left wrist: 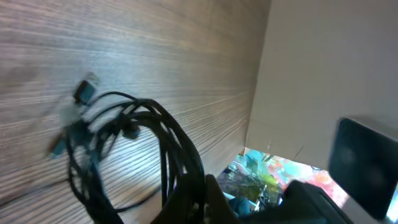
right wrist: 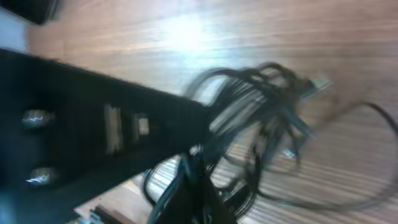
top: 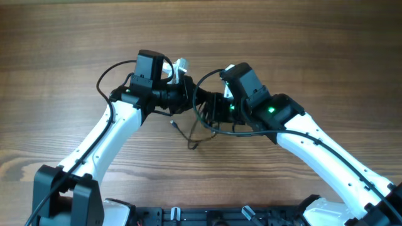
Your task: Untangle cables
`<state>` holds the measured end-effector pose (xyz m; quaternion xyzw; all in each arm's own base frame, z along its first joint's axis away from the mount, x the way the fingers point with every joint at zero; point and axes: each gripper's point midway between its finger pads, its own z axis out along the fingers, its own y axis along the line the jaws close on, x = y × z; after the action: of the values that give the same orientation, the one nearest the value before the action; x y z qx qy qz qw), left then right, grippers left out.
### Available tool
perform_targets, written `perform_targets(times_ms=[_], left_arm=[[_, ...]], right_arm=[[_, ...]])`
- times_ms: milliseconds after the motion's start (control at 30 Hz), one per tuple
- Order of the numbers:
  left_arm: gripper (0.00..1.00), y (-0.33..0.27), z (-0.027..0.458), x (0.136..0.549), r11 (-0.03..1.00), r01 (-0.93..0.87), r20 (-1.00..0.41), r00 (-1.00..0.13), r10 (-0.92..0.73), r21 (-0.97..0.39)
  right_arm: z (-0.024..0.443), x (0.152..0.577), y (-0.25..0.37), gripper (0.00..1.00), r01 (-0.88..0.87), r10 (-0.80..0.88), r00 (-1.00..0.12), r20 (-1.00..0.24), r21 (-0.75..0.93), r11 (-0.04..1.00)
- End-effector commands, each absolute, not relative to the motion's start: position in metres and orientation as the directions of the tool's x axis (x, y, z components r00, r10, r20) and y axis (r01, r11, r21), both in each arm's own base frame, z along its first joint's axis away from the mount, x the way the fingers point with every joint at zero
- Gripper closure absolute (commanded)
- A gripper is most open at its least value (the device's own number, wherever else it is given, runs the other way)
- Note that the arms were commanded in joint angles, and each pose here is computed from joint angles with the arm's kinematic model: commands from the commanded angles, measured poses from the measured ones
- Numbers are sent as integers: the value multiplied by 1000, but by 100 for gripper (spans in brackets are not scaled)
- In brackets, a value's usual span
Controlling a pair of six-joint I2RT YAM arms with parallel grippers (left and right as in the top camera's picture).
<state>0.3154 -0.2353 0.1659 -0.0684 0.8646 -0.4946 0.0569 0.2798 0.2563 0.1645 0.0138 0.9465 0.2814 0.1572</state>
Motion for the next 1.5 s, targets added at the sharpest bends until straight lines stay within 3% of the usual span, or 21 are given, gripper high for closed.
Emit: perform_targets(times_ms=[0, 233, 400, 467, 533, 633, 700, 867, 1000, 1100, 1267, 1467], left_arm=[[96, -205, 223, 331, 475, 72, -220, -939, -264, -877], [96, -158, 288, 309, 513, 175, -403, -835, -375, -840], [96, -122, 311, 277, 644, 175, -546, -715, -436, -745], [96, -112, 307, 268, 672, 138, -549, -704, -450, -728], [96, -110, 300, 261, 691, 132, -549, -719, -427, -711], [96, -110, 286, 260, 708, 106, -521, -753, -402, -699], [95, -113, 276, 261, 719, 116, -511, -780, -362, -685], [61, -127, 245, 260, 702, 133, -416, -874, -249, -699], [52, -131, 217, 267, 700, 88, -324, -922, -212, -709], [51, -153, 215, 263, 596, 209, -317, -945, -81, -775], [51, -170, 222, 265, 448, 374, -405, -914, 29, -812], [50, -173, 231, 284, 429, 476, -517, -856, 25, -768]], right_arm=[[149, 280, 214, 96, 70, 192, -950, -246, 433, 899], [138, 288, 168, 96, 90, 178, -953, -246, 332, 939], [128, 290, 133, 96, 188, 251, -942, -223, 270, 944], [133, 291, 146, 96, 84, 167, -961, -220, 344, 935], [154, 287, 190, 96, -166, -22, -963, -268, 529, 832], [203, 267, 241, 96, -462, -212, -885, -414, 728, 506], [236, 253, 258, 96, -555, -248, -830, -499, 781, 285], [266, 239, 266, 96, -592, -257, -790, -557, 801, 84], [269, 240, 267, 96, -578, -250, -800, -545, 812, 79], [269, 240, 267, 96, -568, -249, -807, -535, 819, 82], [269, 240, 267, 96, -551, -246, -820, -517, 830, 91], [269, 240, 267, 96, -547, -246, -822, -513, 832, 92]])
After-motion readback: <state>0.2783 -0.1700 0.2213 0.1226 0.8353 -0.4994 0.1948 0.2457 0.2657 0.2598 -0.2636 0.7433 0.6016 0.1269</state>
